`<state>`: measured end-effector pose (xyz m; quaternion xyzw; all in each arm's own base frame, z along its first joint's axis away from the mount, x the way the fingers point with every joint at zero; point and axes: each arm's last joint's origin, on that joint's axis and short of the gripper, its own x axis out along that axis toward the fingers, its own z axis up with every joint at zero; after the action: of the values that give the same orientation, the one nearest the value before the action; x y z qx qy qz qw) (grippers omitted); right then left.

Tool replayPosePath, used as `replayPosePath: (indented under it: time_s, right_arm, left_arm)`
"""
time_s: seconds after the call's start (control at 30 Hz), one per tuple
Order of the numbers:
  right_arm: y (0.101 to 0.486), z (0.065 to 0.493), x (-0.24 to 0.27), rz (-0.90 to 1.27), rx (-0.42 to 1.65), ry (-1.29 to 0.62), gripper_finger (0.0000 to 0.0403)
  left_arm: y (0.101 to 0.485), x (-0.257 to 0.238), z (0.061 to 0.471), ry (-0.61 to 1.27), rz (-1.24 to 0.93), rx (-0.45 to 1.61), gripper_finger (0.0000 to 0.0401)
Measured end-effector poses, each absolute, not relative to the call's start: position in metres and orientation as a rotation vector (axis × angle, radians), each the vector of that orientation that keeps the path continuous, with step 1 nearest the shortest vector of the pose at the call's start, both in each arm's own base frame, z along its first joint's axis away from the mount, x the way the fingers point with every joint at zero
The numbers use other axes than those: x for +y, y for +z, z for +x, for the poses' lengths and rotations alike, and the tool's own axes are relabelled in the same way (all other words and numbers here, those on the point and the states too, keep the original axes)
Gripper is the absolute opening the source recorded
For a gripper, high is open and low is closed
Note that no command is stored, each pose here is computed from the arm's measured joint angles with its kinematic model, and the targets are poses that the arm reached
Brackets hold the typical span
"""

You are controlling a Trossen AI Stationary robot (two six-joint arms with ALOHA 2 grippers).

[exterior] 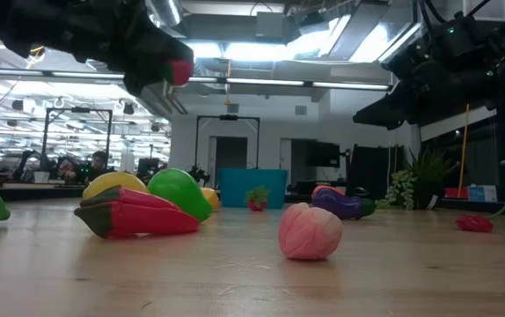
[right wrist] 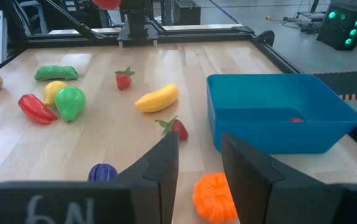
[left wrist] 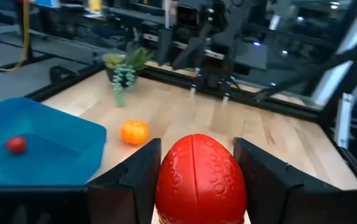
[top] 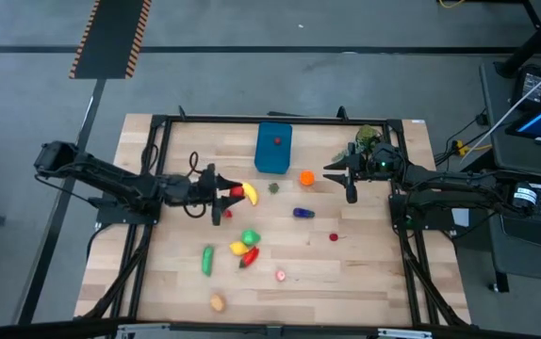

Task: Pick and placing Produce into tupperware
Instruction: Put the top left strawberry into the blue bin

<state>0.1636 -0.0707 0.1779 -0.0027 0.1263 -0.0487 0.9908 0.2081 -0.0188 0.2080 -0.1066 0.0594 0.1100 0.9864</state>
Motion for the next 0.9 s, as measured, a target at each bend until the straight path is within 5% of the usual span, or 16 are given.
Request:
replayPosePath:
  time_s: [0.9]
  right_arm:
    - [0.178, 0.164, -0.071, -0.007, 0.253, -0.097, 0.0123]
  left_arm:
    - [0.205, 0.024, 0.208, -0.02, -0.224, 0.168, 0.0175]
